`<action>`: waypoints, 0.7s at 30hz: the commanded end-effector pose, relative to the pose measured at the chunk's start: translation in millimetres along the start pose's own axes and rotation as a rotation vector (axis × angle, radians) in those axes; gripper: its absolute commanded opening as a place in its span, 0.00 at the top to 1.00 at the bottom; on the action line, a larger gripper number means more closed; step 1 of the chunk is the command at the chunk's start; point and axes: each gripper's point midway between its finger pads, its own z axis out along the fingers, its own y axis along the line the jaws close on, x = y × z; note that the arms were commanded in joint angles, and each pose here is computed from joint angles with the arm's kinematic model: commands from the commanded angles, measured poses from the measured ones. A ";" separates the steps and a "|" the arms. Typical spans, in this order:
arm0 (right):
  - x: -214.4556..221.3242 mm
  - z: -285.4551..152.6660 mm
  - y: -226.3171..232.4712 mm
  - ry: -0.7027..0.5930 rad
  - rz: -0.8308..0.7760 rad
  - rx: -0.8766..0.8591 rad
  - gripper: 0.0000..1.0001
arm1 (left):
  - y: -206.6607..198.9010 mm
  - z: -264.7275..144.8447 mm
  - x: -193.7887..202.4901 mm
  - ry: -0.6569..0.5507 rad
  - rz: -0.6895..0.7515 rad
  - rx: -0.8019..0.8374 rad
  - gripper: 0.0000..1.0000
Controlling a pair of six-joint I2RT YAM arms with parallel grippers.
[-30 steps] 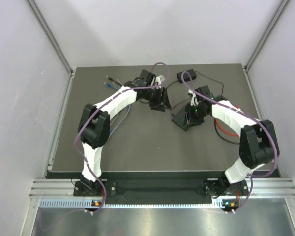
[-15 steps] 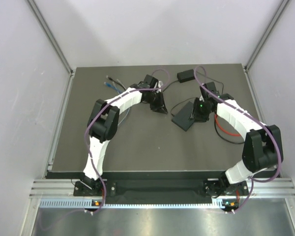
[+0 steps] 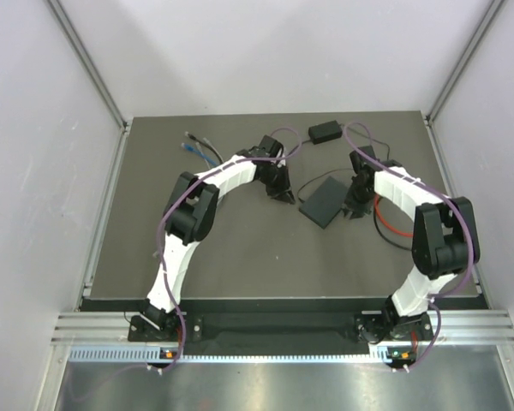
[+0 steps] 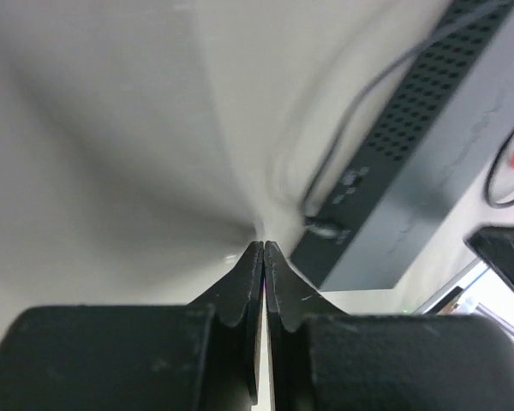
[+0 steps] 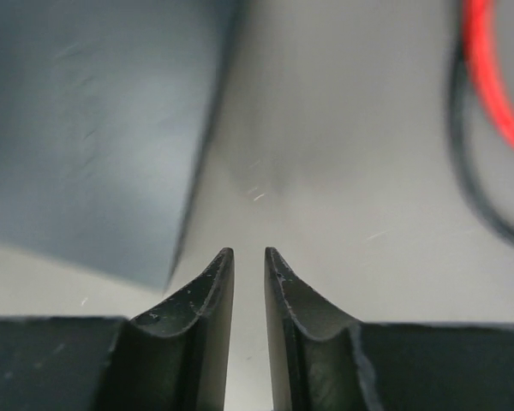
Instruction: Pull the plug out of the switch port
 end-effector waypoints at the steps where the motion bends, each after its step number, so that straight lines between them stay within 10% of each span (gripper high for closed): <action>1: -25.8 -1.8 -17.6 -0.040 0.033 0.071 0.80 | -33.9 1.2 -5.6 -0.039 0.038 0.047 0.93; 21: -73.5 35.2 34.9 -0.050 -0.114 -0.158 0.80 | -72.9 25.4 69.7 0.141 0.121 0.103 0.94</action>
